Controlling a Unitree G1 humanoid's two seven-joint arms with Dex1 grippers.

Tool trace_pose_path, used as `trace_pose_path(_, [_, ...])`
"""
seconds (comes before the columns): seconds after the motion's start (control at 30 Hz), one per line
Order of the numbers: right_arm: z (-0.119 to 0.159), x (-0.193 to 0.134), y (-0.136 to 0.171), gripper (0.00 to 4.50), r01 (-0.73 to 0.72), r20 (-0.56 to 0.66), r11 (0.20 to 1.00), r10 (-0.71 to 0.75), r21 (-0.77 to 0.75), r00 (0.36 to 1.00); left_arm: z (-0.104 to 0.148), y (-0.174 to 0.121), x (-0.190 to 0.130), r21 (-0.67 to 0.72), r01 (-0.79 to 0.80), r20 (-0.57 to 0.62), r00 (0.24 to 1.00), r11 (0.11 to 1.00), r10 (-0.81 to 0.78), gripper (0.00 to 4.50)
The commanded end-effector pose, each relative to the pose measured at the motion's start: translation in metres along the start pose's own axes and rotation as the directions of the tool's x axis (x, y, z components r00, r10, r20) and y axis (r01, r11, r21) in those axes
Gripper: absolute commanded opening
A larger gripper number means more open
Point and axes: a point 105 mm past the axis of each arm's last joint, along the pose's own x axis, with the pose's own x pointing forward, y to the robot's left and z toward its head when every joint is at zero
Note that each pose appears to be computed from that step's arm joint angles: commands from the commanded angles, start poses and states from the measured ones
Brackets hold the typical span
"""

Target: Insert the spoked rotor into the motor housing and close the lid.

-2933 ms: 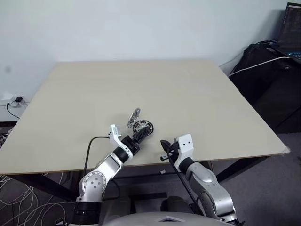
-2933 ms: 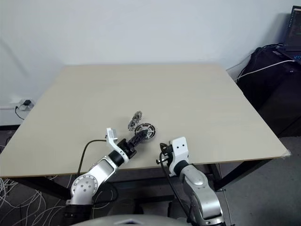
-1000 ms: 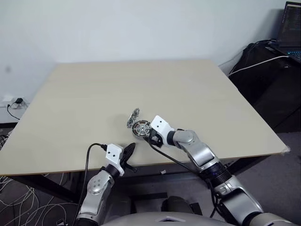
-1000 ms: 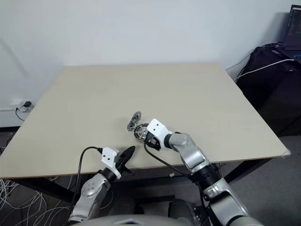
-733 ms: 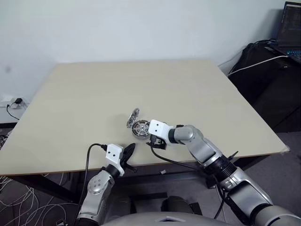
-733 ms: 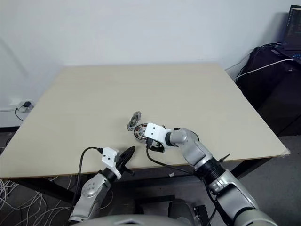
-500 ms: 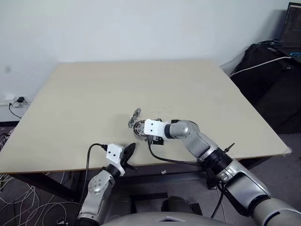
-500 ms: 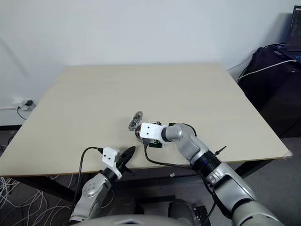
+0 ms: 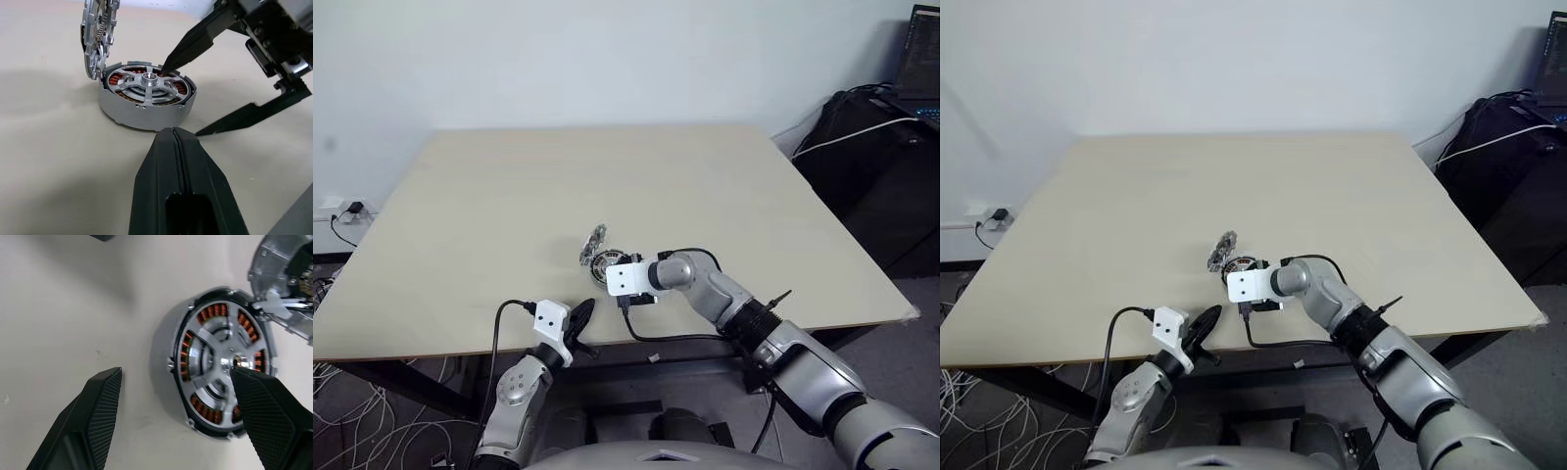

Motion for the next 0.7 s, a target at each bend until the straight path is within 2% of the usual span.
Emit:
trace_pose_path(0.03, [0.007, -0.007, -0.018, 3.79, 0.046, 0.017, 0.998, -0.046, -0.037, 0.999, 0.008, 0.003, 0.004, 0.0, -0.009, 0.042, 0.999, 1.0, 0.009, 0.0])
trace_pose_path(0.33, [0.003, -0.006, -0.018, 3.79, 0.002, -0.001, 0.998, -0.002, -0.069, 1.0, 0.0, 0.007, 0.004, -0.01, -0.017, 0.038, 0.999, 1.0, 0.017, 0.0])
trace_pose_path(0.37, [0.003, -0.006, -0.017, 3.38, -0.005, -0.001, 0.998, 0.005, -0.07, 1.0, -0.001, 0.008, 0.005, -0.01, -0.017, 0.038, 0.999, 1.0, 0.017, 0.0])
trace_pose_path(0.4, [0.003, -0.006, -0.016, 3.22, -0.018, 0.0, 0.997, 0.018, -0.072, 1.0, -0.001, 0.008, 0.005, -0.011, -0.017, 0.039, 0.999, 1.0, 0.017, 0.0])
trace_pose_path(0.57, [0.004, -0.008, -0.007, 1.62, -0.098, 0.008, 0.991, 0.099, -0.092, 0.995, 0.0, 0.007, 0.005, -0.013, -0.017, 0.044, 0.999, 1.0, 0.018, 0.0])
trace_pose_path(0.7, [0.007, -0.008, -0.005, 1.62, -0.121, 0.017, 0.988, 0.123, -0.1, 0.992, 0.003, 0.005, 0.006, -0.014, -0.015, 0.049, 0.999, 1.0, 0.016, 0.0])
